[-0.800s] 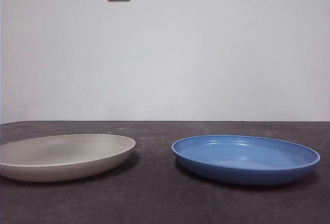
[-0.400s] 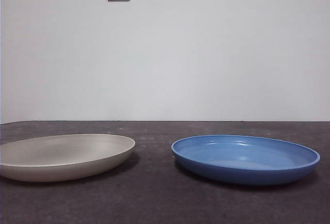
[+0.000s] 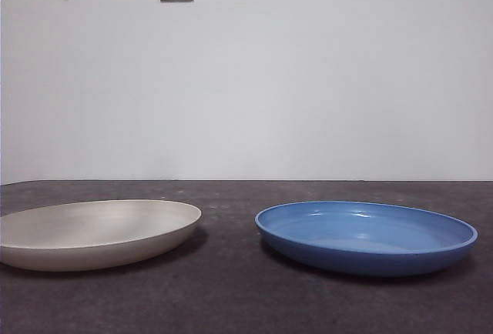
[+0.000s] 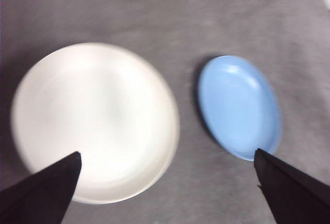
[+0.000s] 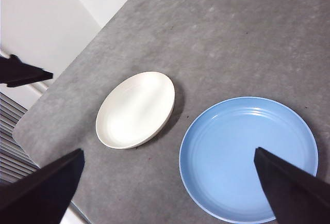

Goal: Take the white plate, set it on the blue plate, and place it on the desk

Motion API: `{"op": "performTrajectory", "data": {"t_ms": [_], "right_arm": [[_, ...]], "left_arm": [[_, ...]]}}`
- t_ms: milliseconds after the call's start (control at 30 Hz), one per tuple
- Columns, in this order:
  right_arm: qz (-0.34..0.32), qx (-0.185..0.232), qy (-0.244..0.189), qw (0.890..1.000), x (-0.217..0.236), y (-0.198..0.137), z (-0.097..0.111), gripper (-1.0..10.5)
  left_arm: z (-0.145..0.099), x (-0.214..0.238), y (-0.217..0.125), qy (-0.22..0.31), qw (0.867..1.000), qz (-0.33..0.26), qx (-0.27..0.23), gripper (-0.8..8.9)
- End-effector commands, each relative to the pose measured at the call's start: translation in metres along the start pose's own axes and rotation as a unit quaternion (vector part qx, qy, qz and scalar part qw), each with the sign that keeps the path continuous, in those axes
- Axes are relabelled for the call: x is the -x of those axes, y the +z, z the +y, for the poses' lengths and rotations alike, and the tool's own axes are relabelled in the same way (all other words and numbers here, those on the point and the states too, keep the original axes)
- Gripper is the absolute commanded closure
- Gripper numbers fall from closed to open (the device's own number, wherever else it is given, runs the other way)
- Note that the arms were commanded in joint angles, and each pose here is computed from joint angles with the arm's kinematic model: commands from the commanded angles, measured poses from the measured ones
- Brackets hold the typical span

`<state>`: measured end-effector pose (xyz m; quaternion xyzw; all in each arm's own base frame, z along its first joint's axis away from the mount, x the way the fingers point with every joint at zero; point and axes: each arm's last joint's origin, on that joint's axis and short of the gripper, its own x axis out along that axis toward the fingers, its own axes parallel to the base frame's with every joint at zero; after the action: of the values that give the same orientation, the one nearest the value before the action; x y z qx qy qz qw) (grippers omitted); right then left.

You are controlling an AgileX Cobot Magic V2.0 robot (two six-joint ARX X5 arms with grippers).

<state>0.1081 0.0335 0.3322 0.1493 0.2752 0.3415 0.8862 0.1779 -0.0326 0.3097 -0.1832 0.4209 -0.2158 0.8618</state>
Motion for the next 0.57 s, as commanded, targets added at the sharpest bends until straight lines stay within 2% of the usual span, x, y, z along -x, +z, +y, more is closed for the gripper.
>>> {"op": "performTrajectory", "data": {"t_ms": [33,333,567], "right_arm": [[-0.007,0.011,0.005,1.000,0.002,0.004,0.003,3.7],[-0.006,0.011,0.005,1.000,0.002,0.004,0.003,3.7],[-0.005,0.010,0.004,1.000,0.002,0.004,0.003,3.7]], "left_arm": [[0.011,-0.009,0.013,0.004,1.000,0.019,0.012,1.87],[0.057,-0.062,0.031,0.030,0.992,0.102,0.064,1.88],[0.090,-0.104,0.035,0.040,0.987,0.132,0.088,1.92]]}}
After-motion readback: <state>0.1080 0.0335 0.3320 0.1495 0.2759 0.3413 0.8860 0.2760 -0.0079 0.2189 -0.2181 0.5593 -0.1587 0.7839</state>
